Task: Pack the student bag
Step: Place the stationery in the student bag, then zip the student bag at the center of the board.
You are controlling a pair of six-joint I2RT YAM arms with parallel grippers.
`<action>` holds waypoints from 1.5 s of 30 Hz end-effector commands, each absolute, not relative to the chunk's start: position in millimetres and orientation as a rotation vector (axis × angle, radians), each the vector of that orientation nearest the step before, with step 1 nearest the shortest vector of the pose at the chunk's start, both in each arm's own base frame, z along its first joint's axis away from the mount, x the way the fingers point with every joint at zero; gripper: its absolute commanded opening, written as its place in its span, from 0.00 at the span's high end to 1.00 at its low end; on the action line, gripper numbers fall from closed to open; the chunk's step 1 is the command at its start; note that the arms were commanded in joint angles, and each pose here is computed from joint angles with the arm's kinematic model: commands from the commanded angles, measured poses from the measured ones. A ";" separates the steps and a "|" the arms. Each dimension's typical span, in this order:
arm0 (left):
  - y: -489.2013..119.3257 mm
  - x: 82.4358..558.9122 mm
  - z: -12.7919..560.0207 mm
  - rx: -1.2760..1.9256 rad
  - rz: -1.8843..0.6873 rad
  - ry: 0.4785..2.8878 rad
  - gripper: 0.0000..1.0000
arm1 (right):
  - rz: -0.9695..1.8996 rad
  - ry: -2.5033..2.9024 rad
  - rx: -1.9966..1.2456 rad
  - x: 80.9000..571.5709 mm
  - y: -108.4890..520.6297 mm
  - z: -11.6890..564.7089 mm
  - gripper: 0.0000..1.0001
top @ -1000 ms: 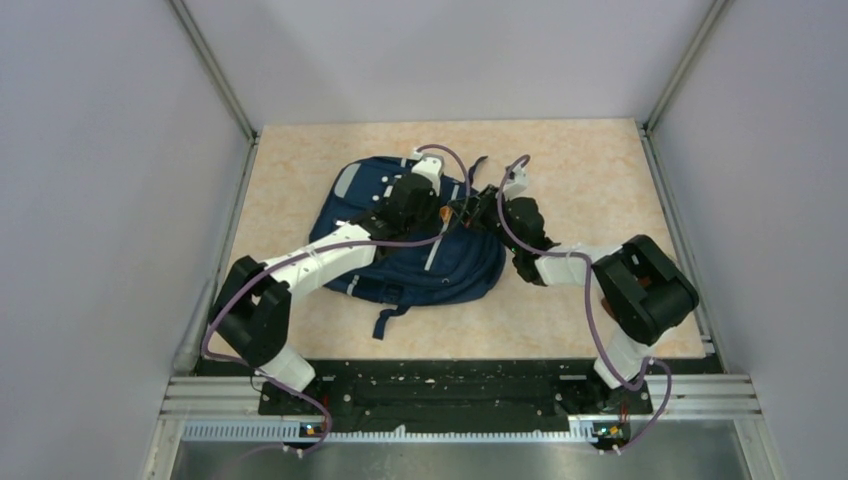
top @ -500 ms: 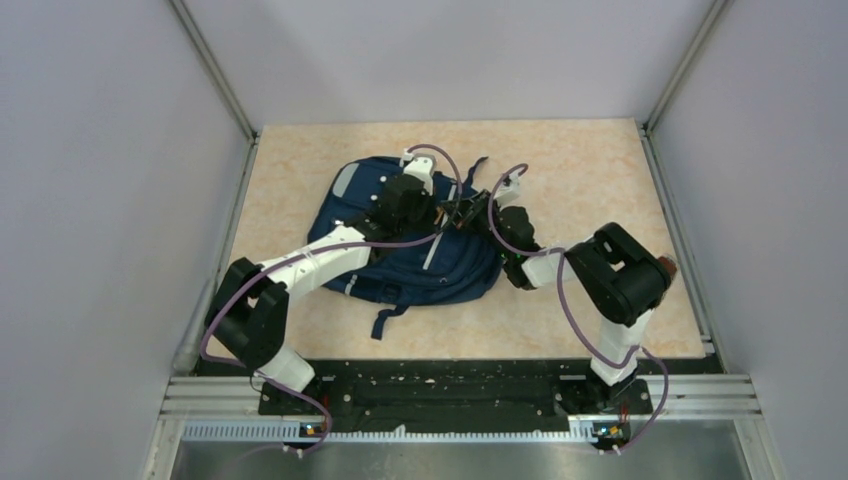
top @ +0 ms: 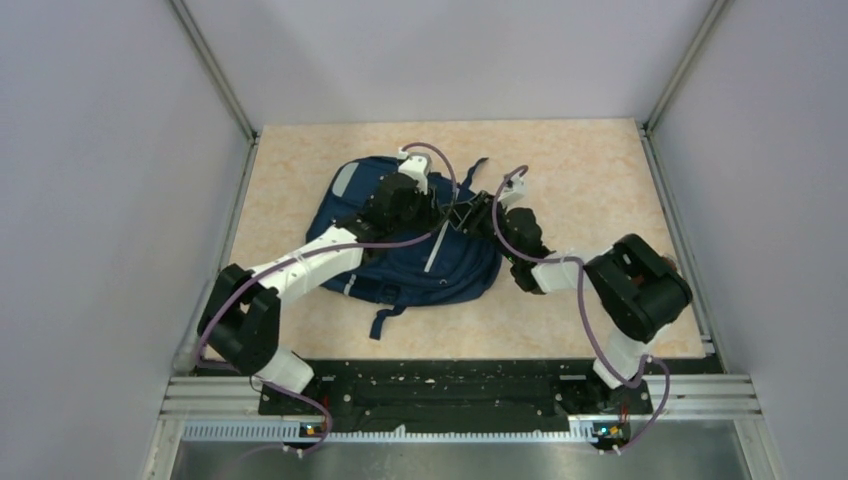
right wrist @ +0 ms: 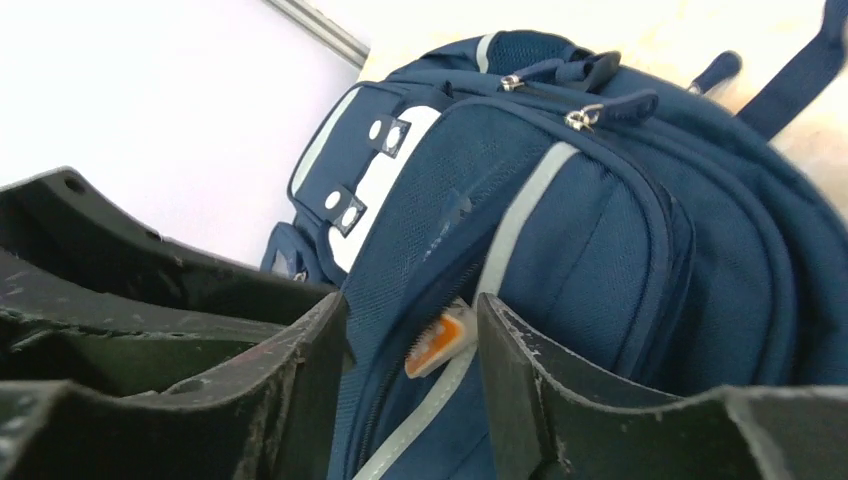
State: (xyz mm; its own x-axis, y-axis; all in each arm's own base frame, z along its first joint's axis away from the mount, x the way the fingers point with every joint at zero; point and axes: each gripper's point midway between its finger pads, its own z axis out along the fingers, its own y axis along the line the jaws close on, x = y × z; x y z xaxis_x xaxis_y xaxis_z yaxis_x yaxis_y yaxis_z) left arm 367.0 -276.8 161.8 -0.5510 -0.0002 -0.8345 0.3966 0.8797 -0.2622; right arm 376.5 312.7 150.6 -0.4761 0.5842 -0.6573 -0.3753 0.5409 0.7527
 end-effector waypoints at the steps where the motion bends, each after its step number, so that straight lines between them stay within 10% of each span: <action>1: -272.7 366.2 227.8 0.309 -0.580 1.900 0.51 | 0.976 1.720 0.066 367.9 295.7 171.8 0.47; 10: -236.2 335.3 210.3 0.233 -0.520 1.976 0.30 | 0.780 1.780 -0.097 355.7 270.4 179.2 0.41; 21: -187.2 288.4 164.4 -0.143 -0.729 2.031 0.28 | 0.859 1.879 -0.295 353.0 303.2 154.3 0.58; 45: -171.4 279.6 152.5 -0.221 -0.809 2.037 0.32 | 0.955 1.901 -0.274 378.7 329.0 160.8 0.52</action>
